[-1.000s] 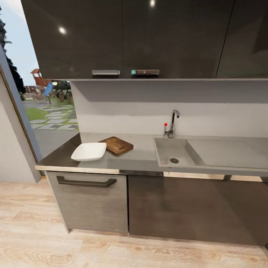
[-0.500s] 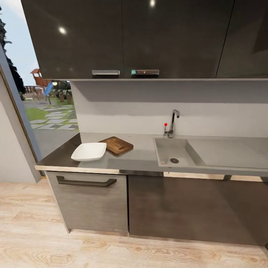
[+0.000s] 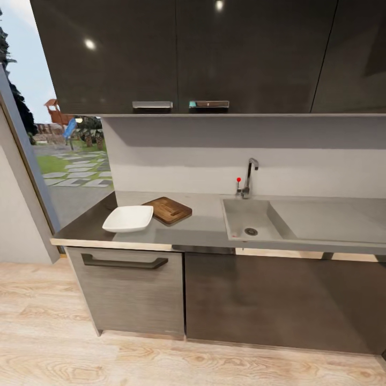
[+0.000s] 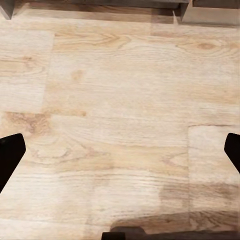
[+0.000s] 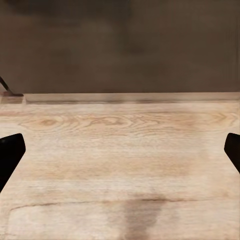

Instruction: In the kitchen, take the Vidalia onion out of the sink, dice it on the chopping board with the paring knife, put the diced onion into the bowl on the countertop, then place both the paring knife and the chopping board into the sink.

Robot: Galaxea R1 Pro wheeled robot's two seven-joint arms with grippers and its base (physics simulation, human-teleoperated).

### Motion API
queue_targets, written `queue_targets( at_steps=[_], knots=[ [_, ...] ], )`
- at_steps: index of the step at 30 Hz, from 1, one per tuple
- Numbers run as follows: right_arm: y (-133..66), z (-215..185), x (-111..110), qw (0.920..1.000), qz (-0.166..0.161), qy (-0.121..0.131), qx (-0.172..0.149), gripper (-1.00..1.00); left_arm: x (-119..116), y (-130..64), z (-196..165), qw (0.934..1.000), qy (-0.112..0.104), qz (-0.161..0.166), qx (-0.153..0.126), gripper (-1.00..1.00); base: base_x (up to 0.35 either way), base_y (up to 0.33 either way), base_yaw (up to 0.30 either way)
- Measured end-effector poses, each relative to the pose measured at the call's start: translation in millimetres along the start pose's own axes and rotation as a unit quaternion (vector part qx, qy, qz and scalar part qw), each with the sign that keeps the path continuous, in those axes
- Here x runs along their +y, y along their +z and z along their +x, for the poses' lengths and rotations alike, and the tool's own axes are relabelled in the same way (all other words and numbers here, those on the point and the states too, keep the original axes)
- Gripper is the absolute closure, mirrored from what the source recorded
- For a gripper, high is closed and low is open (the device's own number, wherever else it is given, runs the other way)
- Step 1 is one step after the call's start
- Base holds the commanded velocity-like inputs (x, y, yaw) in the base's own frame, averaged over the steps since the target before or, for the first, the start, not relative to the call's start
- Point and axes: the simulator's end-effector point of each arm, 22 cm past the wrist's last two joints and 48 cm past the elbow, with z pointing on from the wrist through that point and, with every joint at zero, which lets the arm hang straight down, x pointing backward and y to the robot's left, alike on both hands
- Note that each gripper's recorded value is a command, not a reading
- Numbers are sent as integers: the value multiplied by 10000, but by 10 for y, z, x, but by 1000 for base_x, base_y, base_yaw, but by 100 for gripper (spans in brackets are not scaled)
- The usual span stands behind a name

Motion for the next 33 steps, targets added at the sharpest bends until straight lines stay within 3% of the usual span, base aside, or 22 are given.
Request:
queue_targets(
  at_steps=[33],
  knots=[
    [-310, -421, -20, 10000, 0, -1, 5, -100, 8, -404, -339, 10000, -3, -5, -2, -100, 0, 0, 0]
  ],
)
